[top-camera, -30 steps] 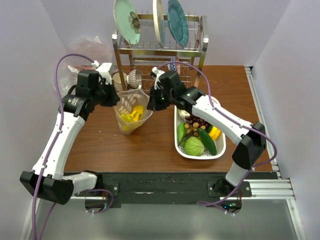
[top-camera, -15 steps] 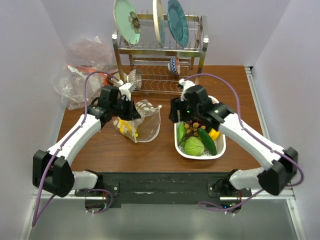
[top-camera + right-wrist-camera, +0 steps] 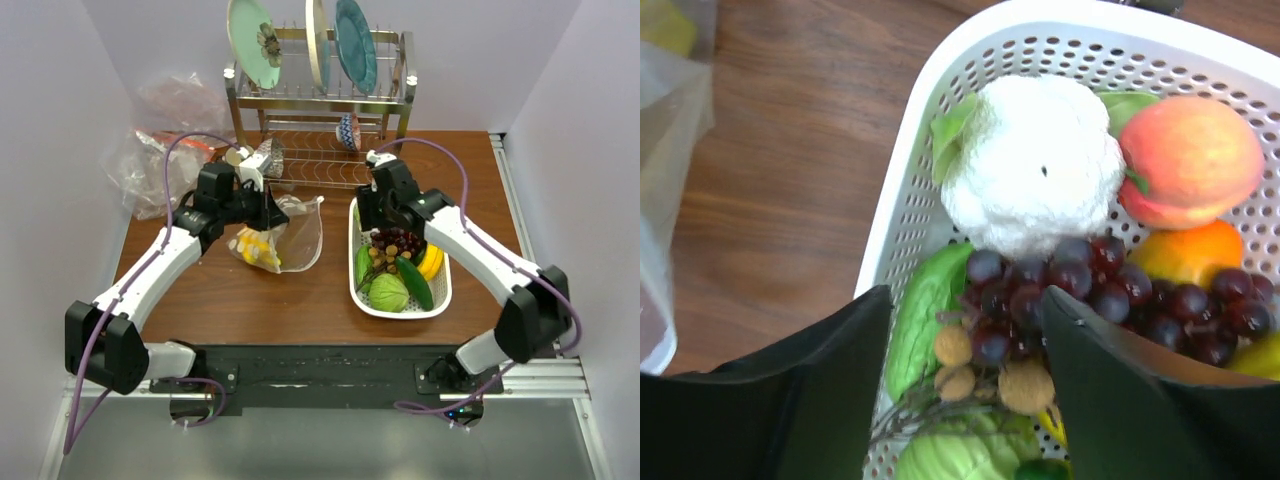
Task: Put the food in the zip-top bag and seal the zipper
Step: Adjust the zipper on the food storage bag, then pick up the fake vegetable from the bin.
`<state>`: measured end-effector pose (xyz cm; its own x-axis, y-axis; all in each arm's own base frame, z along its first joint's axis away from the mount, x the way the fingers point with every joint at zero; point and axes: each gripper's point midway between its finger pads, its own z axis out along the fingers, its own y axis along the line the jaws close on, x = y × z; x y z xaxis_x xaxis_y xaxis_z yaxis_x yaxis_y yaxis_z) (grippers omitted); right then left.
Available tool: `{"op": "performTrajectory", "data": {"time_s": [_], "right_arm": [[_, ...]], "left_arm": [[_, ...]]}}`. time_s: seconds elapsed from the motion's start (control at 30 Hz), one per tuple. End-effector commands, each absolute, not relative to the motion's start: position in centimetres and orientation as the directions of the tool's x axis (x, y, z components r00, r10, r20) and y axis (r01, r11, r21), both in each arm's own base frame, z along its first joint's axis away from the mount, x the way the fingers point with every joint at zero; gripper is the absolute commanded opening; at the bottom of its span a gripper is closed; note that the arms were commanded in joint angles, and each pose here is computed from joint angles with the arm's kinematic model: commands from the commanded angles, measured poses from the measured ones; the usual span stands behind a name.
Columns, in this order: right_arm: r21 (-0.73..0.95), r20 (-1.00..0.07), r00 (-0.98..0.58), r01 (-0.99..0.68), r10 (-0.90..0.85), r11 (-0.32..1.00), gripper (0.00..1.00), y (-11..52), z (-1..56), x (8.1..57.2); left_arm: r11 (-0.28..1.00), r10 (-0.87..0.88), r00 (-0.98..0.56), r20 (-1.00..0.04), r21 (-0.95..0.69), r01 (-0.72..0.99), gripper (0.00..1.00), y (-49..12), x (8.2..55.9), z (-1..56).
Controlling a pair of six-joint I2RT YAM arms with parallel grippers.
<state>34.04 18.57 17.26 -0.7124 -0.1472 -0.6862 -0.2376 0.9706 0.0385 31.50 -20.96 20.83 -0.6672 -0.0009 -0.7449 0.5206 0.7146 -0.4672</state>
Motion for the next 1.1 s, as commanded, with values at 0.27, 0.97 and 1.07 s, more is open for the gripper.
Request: {"op": "performTrajectory", "data": {"time_s": [0.27, 0.97, 1.07], "right_arm": [[-0.178, -0.689, -0.674, -0.201, -0.268, 0.963, 0.87, 17.9, 16.9, 39.7], [-0.288, -0.485, -0.744, -0.36, -0.459, 0.887, 0.99, 17.9, 6.7, 39.5], [-0.308, -0.459, -0.762, -0.346, -0.457, 0.886, 0.99, 17.3, 5.1, 39.2]], "left_arm": [[0.663, -0.006, -0.515, -0.857, -0.389, 0.64, 0.0, -21.7, 32.5, 25.7], [0.65, -0.007, -0.54, -0.842, -0.414, 0.638, 0.0, -21.8, 31.9, 25.2], [0.647, -0.005, -0.539, -0.842, -0.414, 0.64, 0.0, -21.9, 31.9, 25.1]]}}
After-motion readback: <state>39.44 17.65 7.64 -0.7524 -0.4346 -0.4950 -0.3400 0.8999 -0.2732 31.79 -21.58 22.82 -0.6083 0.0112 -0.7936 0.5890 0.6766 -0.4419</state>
